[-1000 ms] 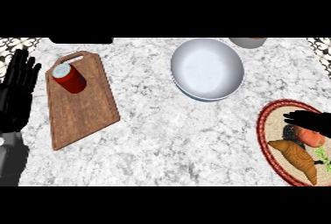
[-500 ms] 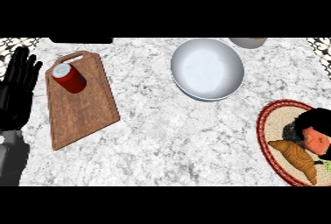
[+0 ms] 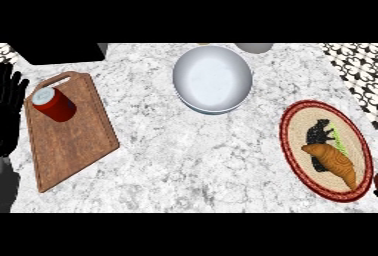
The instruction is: Pick the squash from the placemat and place it in the bowl
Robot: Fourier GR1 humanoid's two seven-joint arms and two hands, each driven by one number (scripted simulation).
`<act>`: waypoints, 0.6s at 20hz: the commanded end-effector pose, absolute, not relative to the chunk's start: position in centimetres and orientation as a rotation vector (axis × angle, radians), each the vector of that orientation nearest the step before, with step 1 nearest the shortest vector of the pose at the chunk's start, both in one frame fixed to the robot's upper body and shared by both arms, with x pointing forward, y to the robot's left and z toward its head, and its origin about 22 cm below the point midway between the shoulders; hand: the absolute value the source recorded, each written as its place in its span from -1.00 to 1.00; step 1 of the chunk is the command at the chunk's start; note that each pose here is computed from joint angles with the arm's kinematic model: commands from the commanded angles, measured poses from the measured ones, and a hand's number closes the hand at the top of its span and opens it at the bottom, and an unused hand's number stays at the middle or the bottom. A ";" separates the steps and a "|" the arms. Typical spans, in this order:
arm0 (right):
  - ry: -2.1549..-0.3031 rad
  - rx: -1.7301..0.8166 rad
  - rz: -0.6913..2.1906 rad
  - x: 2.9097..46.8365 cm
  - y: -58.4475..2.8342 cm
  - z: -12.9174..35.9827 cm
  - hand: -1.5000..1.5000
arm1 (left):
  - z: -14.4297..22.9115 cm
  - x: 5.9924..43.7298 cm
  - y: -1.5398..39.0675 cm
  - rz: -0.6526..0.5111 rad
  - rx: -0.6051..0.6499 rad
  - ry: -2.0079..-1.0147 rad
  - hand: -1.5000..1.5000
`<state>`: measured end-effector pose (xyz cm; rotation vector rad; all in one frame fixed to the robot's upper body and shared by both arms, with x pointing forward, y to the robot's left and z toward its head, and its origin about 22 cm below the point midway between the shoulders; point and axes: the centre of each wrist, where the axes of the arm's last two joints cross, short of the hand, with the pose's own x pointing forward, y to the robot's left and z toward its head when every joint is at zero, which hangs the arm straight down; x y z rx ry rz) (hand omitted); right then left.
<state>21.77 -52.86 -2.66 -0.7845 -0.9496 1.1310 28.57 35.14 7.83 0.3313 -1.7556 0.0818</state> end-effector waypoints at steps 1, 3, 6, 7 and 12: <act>-0.629 -0.946 0.777 14.9 -54.9 -4.9 1.00 | 7.3 27.8 36.0 0.108 0.381 -1.740 0.00; -0.588 -1.022 0.688 14.5 -54.6 -5.4 1.00 | 7.5 27.3 36.6 0.093 0.367 -1.728 0.00; -0.586 -1.186 0.619 15.1 -55.8 -3.7 1.00 | 7.8 27.8 36.2 0.098 0.361 -1.736 0.00; -0.602 -1.213 0.597 15.5 -55.5 -3.9 1.00 | 7.7 27.8 35.9 0.096 0.365 -1.748 0.00; -0.754 -1.271 0.537 19.2 -54.9 -2.1 1.00 | 7.7 27.8 36.0 0.096 0.360 -1.734 0.00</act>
